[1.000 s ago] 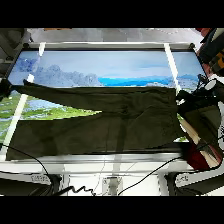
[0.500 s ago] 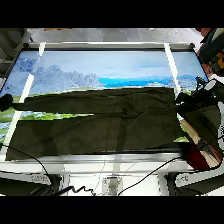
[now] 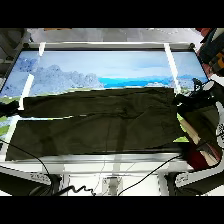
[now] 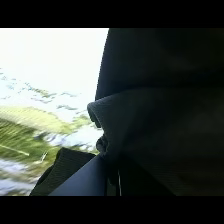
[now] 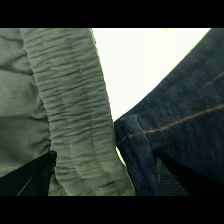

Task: Fold the clothes and pants, and hang the long-sleeved shirts on hangers.

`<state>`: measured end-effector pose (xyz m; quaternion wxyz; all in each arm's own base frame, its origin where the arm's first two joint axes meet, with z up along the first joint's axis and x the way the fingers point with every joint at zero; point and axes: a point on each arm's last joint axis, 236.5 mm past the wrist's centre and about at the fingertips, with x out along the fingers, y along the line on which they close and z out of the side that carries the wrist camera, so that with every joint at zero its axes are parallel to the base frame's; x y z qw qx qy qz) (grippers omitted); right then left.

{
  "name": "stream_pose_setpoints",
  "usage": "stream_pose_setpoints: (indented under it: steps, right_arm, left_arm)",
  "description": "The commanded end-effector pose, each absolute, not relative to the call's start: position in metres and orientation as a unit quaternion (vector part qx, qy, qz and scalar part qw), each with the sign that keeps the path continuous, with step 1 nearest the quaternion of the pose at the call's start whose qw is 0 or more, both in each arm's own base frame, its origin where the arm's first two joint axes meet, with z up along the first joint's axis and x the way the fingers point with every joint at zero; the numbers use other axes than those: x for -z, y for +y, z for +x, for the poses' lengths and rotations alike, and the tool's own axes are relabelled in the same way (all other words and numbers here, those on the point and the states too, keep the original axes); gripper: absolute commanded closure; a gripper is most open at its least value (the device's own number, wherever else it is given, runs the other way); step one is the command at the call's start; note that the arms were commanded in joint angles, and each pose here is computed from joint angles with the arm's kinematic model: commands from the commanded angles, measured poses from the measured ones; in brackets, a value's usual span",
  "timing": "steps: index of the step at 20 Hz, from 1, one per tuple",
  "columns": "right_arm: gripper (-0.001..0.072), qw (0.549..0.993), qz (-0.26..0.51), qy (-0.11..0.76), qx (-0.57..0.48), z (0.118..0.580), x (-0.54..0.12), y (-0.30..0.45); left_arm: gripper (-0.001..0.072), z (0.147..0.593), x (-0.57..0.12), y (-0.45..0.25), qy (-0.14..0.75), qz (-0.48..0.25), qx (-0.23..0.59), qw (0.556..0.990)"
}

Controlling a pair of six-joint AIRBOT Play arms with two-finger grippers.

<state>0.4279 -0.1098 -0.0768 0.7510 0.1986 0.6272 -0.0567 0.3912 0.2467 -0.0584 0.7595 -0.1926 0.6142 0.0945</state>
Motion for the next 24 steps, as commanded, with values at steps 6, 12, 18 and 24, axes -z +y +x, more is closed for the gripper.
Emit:
stream_pose_setpoints:
  steps: [6,12,18,24]
  right_arm:
    - [0.0098,0.784,0.241,0.57,0.041,0.47,0.094,-0.102]
    - [0.029,0.745,0.25,0.618,0.008,0.447,0.108,-0.083]
    - [0.0666,0.744,0.241,0.623,-0.024,0.442,0.099,-0.073]
    - [0.0683,0.788,0.163,0.592,0.037,0.436,0.041,-0.112]
  left_arm:
    - [0.0683,0.396,0.06,0.247,0.611,-0.186,-0.096,0.764]
    - [0.0683,0.403,0.059,0.247,0.602,-0.182,-0.097,0.771]
    - [0.0683,0.422,0.052,0.247,0.568,-0.198,-0.097,0.793]
    - [0.0684,0.452,0.01,0.262,0.509,-0.186,-0.107,0.834]
